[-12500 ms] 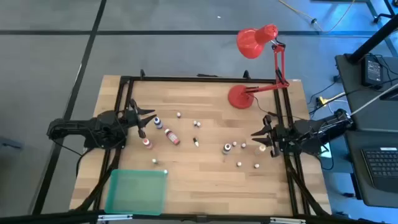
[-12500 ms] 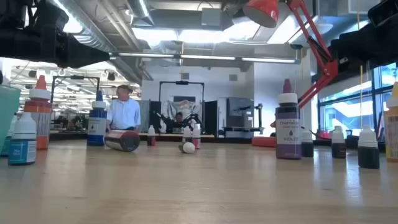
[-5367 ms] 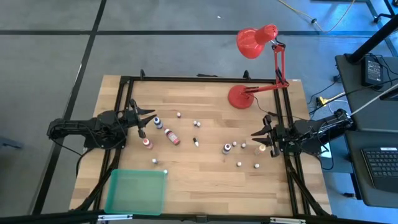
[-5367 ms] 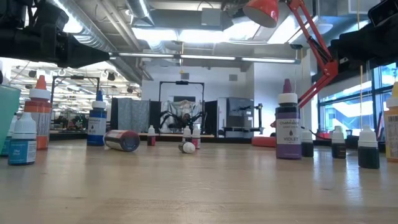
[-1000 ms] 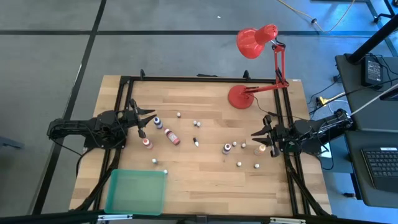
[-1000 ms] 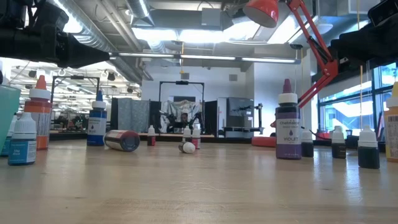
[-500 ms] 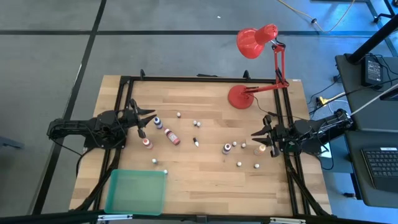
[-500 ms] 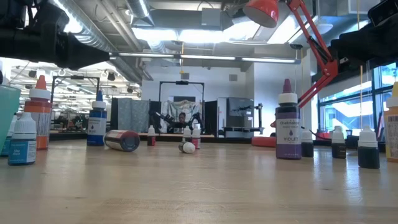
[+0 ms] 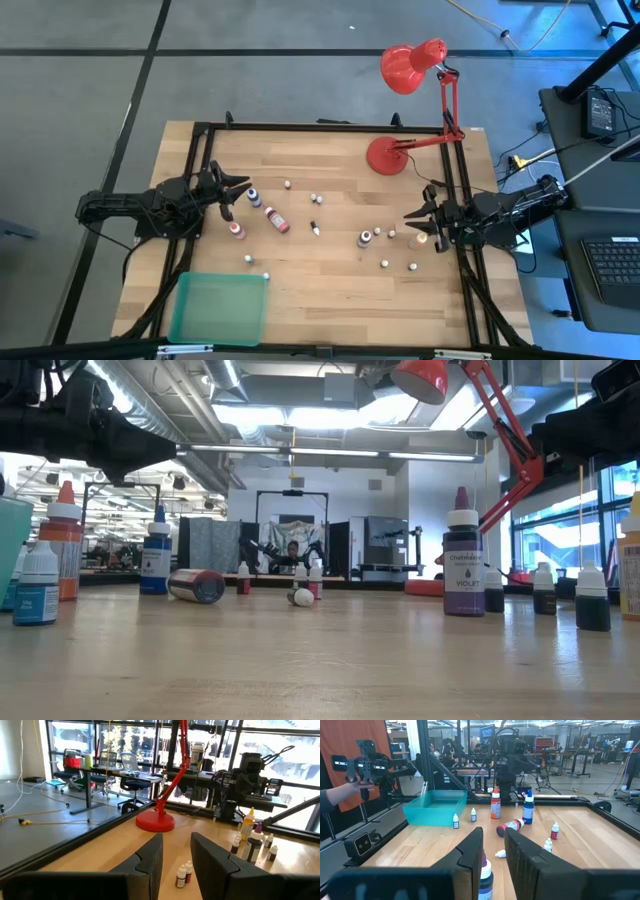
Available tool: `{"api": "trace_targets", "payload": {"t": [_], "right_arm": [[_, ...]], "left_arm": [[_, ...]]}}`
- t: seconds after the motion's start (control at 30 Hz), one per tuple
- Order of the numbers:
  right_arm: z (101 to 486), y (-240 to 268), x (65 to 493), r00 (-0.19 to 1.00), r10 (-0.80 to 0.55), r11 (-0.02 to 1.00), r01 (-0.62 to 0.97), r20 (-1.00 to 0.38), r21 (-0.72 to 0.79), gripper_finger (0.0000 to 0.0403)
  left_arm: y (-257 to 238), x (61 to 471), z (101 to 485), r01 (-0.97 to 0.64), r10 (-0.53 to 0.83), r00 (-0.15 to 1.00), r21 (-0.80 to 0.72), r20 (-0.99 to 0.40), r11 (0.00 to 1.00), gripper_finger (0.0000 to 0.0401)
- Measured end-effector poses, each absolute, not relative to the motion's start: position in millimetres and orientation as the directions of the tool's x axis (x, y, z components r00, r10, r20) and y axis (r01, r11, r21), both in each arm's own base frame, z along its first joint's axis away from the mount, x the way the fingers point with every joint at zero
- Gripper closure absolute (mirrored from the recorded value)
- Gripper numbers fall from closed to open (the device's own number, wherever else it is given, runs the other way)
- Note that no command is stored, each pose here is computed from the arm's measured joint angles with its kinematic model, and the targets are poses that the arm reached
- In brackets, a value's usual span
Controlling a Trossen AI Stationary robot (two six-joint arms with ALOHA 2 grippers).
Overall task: Pick & Place food coloring
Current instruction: Put the orange food coloring into the blue bin
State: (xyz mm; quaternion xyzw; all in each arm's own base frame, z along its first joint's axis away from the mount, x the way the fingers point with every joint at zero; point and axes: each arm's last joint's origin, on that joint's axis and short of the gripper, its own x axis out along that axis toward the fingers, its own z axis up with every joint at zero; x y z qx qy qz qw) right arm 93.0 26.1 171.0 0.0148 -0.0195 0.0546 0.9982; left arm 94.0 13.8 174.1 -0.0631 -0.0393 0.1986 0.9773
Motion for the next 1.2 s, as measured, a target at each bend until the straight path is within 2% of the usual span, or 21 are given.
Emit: {"api": "trace_targets", "payload": {"t": [0.43, 0.6, 0.97, 1.2], "right_arm": [[171.1, 26.1, 93.0, 0.993, 0.108, 0.994, -0.109, 0.041, 0.027, 0.0319], [171.1, 26.1, 93.0, 0.993, 0.108, 0.994, -0.109, 0.041, 0.028, 0.0319], [171.1, 26.1, 93.0, 0.993, 0.108, 0.994, -0.109, 0.041, 0.027, 0.0319], [171.0, 26.1, 93.0, 0.993, 0.108, 0.994, -0.109, 0.041, 0.027, 0.0319]], "left_arm": [[14.0, 93.9, 174.5, -0.388, 0.399, 0.915, -0.142, 0.056, 0.911, 0.0299], [14.0, 93.9, 174.5, -0.386, 0.398, 0.916, -0.155, 0.056, 0.909, 0.0271], [14.0, 93.9, 174.5, -0.385, 0.400, 0.915, -0.183, 0.056, 0.905, 0.0183], [14.0, 93.9, 174.5, -0.380, 0.399, 0.915, -0.213, 0.056, 0.900, 0.0165]]}}
